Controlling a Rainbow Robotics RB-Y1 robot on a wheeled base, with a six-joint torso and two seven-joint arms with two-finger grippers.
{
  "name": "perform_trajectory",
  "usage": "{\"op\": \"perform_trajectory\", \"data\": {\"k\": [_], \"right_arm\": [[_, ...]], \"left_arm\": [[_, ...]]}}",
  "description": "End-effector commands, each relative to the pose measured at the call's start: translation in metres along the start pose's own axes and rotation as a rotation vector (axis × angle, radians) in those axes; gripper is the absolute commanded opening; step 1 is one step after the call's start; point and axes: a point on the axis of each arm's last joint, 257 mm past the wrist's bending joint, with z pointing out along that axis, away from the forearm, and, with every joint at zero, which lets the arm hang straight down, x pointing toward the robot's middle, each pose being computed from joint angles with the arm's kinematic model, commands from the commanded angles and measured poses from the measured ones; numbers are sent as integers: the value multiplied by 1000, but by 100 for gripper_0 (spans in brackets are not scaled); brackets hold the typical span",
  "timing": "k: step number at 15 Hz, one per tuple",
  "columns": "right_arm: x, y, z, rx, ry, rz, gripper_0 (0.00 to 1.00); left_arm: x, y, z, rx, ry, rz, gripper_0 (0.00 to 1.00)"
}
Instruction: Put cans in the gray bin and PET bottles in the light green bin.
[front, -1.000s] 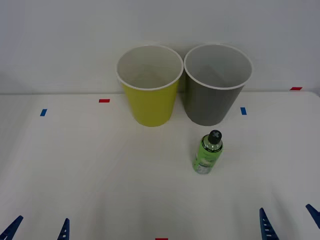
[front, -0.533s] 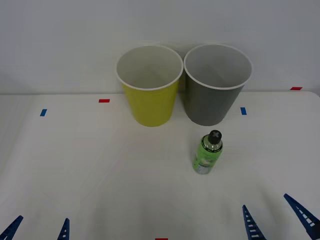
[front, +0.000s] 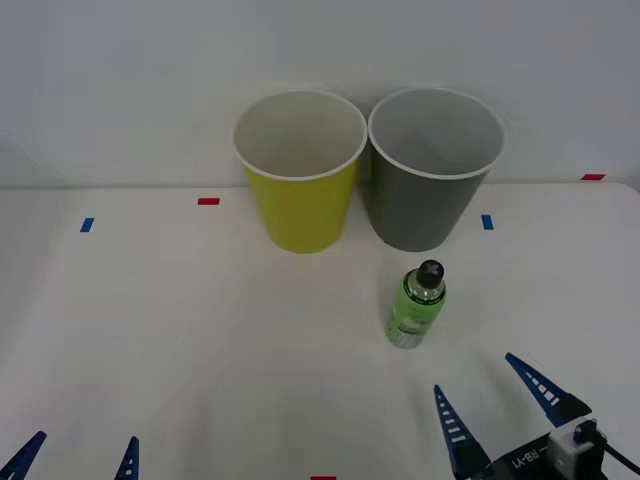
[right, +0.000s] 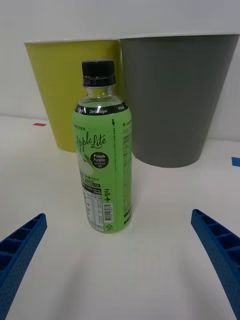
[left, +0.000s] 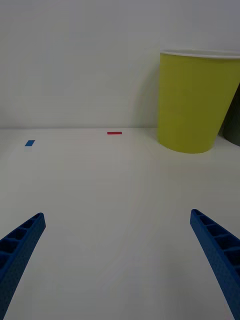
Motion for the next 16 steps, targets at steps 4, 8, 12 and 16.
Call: {"op": "perform_trajectory", "data": {"k": [4, 8, 12, 16], "right_arm": [[4, 11, 58, -10, -65, 28, 100], [-4, 14, 90, -9, -91, 29, 100], [-15, 14, 106, -18, -107, 22, 100], [-21, 11, 119, -17, -110, 33, 100]], "left_arm": [[0, 0, 0, 0, 0, 0, 100], [0, 0, 0, 0, 0, 0, 100], [0, 0, 0, 0, 0, 0, 100], [0, 0, 0, 0, 0, 0, 100]]}}
